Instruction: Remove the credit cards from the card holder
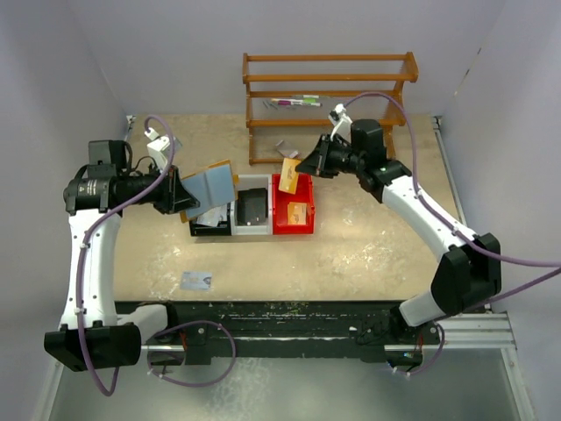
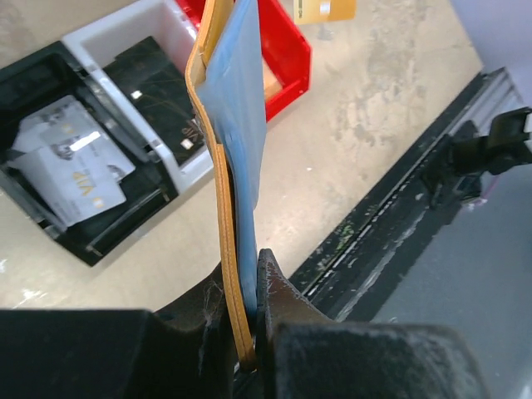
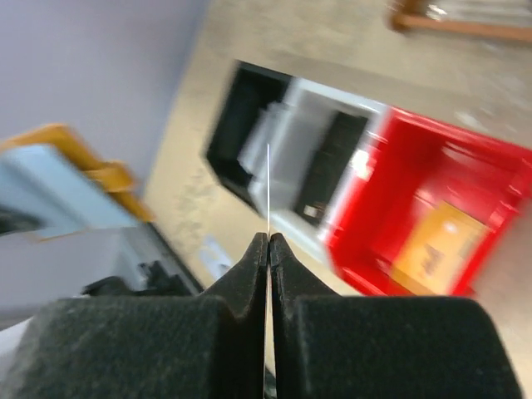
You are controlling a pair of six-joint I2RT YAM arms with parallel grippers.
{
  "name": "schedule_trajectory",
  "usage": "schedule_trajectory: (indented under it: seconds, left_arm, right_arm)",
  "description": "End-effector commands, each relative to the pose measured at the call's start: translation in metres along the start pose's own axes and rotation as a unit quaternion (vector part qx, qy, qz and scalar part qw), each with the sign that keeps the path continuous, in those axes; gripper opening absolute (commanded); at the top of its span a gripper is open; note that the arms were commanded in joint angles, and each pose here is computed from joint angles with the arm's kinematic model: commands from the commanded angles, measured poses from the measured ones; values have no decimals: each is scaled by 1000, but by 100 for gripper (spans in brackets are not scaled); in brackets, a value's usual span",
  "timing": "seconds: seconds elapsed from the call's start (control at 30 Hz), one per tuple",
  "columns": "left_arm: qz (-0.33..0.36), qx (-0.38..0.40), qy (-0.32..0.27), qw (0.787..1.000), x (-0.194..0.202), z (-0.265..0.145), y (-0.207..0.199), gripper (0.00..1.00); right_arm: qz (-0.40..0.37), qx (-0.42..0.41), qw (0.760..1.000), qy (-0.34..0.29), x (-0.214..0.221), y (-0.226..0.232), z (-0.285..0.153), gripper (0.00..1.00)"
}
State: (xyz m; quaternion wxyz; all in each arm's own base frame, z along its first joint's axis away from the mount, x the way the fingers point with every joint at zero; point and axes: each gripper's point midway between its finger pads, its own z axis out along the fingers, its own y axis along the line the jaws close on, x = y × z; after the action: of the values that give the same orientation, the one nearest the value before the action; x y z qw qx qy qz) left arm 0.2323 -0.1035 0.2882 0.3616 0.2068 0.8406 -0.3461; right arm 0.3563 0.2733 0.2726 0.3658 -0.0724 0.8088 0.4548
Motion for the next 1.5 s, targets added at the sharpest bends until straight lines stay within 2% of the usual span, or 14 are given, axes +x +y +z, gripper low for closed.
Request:
schedule_trajectory:
  seconds: [0.0, 0.1, 0.37, 0.6, 0.9, 1.1, 1.17, 1.47]
  left_arm:
    - [50, -47, 3, 998, -8, -9, 14, 2]
    - [54, -55, 2, 997, -8, -12, 14, 3]
    - [48, -32, -5, 998, -11, -15, 0, 2]
    - [44, -6, -14, 999, -20, -19, -15, 2]
    - [45, 9, -22, 999, -22, -20, -23, 1]
    - [45, 55, -32, 997, -27, -23, -42, 1]
    - [45, 64, -33, 996, -29, -24, -45, 1]
    - [43, 84, -37, 995, -34, -25, -52, 1]
  right_arm:
    - [-30, 216, 976, 30, 32, -99, -3, 0]
    - [-36, 267, 962, 49, 44, -121, 3, 0]
    - [-46, 251, 966, 42, 46, -120, 36, 0]
    - [-59, 254, 963, 64, 72, -128, 62, 0]
    - [-70, 253, 961, 81, 84, -130, 60, 0]
    - [-85, 262, 959, 61, 74, -125, 52, 0]
    - [-90, 258, 961, 46, 65, -116, 46, 6]
    - [-97, 234, 967, -11, 27, -75, 21, 44]
